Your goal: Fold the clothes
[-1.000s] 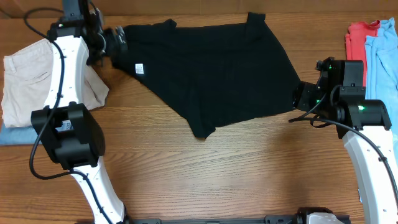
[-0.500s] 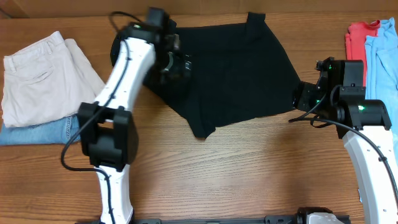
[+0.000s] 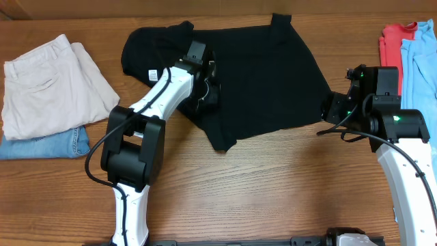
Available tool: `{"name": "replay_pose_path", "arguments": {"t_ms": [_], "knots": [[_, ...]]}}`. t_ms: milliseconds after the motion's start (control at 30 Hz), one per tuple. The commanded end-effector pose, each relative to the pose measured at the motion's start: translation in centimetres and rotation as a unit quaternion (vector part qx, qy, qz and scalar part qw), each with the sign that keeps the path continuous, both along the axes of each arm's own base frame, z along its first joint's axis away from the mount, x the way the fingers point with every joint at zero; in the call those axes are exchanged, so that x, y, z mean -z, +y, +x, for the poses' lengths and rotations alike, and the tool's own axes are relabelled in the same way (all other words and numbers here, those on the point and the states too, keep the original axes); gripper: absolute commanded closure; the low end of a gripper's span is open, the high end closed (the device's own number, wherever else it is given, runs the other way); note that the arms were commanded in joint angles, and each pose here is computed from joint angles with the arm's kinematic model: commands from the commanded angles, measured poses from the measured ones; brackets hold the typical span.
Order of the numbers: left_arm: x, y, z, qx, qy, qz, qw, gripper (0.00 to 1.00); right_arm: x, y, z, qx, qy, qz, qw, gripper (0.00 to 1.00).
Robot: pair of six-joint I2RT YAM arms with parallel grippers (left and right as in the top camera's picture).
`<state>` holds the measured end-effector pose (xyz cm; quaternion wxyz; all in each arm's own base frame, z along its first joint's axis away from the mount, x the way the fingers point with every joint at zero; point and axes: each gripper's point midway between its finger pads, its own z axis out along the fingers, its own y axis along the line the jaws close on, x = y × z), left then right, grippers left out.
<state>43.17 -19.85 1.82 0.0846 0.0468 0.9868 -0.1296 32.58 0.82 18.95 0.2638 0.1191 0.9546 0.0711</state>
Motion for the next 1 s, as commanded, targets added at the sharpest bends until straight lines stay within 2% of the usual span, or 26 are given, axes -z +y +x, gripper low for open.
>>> {"name": "replay_pose_path", "arguments": {"t_ms": [0,200,367,500,533,833,967], "knots": [[0.2,-0.3,-0.7,0.003,0.007,0.005,1.0,0.96,-0.5,-0.2,0.1,0.003,-0.008,-0.004,1.0,0.45],[-1.3,2.0,-2.3,-0.011,0.044,0.036,0.998,0.96,-0.5,-0.2,0.2,0.003,-0.008,-0.005,1.0,0.45],[-5.8,7.4,-3.7,-0.065,0.043,0.105,0.991,0.96,0.3,-0.2,0.2,0.003,0.006,-0.004,1.0,0.41],[-9.1,9.4,-4.6,-0.086,0.033,0.099,0.991,0.94,1.9,-0.2,0.5,0.003,0.034,-0.003,0.999,0.41],[-9.4,9.5,-5.0,-0.087,0.036,0.098,0.991,0.96,2.2,-0.2,0.5,0.003,0.038,-0.003,0.999,0.41],[-8.6,10.9,-9.4,-0.084,0.12,0.133,0.98,0.96,4.6,-0.7,0.1,0.01,0.087,-0.015,0.996,0.41],[-7.3,12.6,-11.0,-0.115,0.145,0.177,0.967,0.96,5.6,-0.9,0.1,0.015,0.105,-0.017,0.994,0.41]]}}
